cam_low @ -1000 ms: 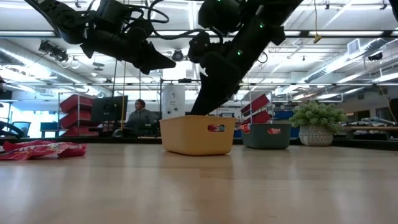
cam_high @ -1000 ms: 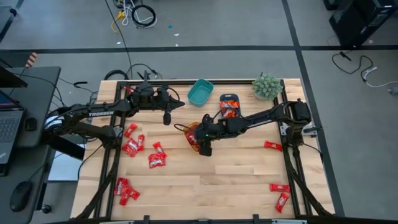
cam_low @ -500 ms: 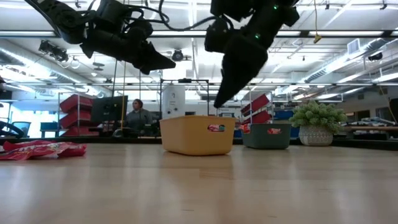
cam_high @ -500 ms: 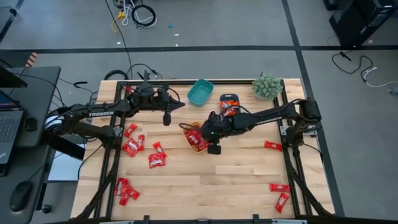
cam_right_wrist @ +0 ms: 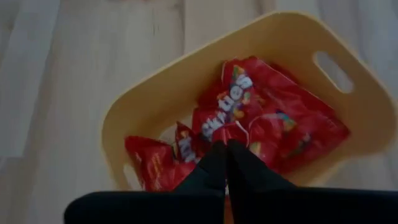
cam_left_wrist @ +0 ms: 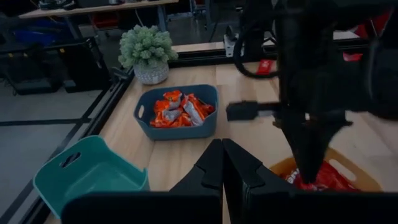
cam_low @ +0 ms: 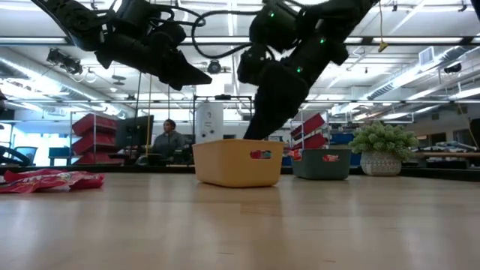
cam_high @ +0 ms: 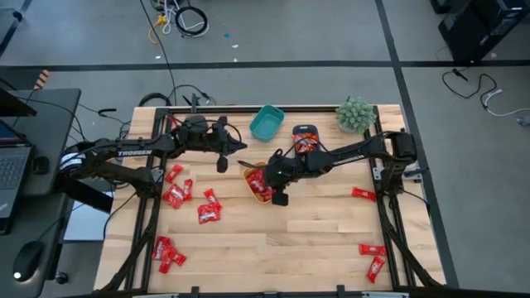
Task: Sort candy
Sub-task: Adjust the red candy in the yellow bin, then put the red candy into the yellow bin
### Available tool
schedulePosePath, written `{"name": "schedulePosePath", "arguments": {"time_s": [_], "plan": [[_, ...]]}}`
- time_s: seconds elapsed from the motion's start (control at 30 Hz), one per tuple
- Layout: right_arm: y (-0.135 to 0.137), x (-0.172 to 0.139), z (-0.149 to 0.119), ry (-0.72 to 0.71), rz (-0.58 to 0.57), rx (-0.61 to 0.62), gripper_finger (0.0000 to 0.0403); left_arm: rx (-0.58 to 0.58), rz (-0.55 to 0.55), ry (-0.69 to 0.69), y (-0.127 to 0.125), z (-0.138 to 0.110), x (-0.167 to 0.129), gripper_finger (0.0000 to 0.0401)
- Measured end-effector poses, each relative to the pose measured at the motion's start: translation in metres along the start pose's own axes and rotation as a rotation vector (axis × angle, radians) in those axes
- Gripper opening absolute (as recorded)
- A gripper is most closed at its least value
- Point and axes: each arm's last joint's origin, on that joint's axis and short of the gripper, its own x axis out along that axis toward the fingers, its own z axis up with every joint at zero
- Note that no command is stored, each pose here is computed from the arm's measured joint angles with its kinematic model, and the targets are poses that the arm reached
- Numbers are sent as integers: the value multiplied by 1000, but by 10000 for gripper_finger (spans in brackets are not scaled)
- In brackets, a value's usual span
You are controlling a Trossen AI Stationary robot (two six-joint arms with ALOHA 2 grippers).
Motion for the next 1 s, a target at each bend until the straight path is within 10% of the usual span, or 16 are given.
{"name": "schedulePosePath", "arguments": {"time_s": [0.4, 0.73, 1.0], "plan": [[-6, 26, -2, -57, 44, -4, 0, 0, 2, 28, -5, -1, 1, 0], [-3, -31, 18, -148, -33, -101, 1, -2, -57, 283, -21, 23, 1, 0], [-3, -63, -17, -325, -84, -92, 0, 32, -165, 507, -61, 40, -8, 0]]}}
